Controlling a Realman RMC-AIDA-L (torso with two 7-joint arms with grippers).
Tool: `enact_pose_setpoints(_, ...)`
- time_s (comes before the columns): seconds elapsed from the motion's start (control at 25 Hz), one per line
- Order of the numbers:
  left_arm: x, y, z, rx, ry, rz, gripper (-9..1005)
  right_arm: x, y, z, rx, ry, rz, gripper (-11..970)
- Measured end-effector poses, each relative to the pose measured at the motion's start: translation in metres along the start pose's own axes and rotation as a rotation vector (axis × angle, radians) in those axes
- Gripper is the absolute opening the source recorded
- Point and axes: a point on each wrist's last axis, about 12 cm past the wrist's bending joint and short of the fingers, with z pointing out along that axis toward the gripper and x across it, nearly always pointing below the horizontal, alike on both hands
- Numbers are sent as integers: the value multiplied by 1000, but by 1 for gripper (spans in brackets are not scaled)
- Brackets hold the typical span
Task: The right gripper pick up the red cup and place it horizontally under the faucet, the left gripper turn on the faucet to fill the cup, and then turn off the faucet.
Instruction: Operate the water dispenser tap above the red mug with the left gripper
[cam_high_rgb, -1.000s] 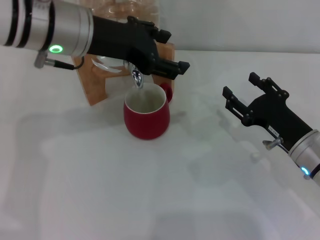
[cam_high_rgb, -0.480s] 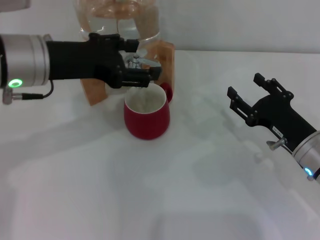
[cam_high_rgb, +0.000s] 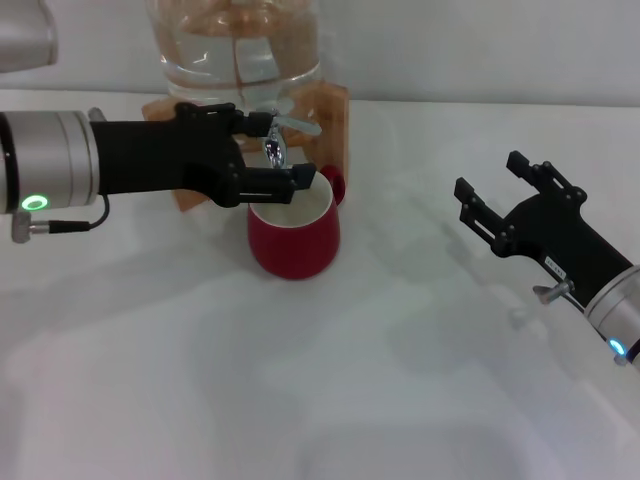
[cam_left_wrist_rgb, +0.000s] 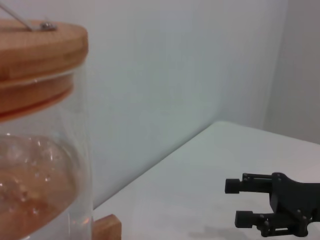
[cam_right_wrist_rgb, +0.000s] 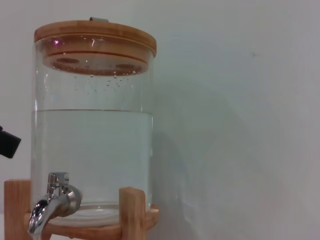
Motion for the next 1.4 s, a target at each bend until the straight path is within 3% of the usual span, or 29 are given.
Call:
enact_pose_setpoints(0.6,-22,8,26,34,112,73,862,1,1,0,0,4,27,728)
enact_pose_setpoints(1.4,-38,10,44,54,197,127,861,0,1,0,3,-2,32,728)
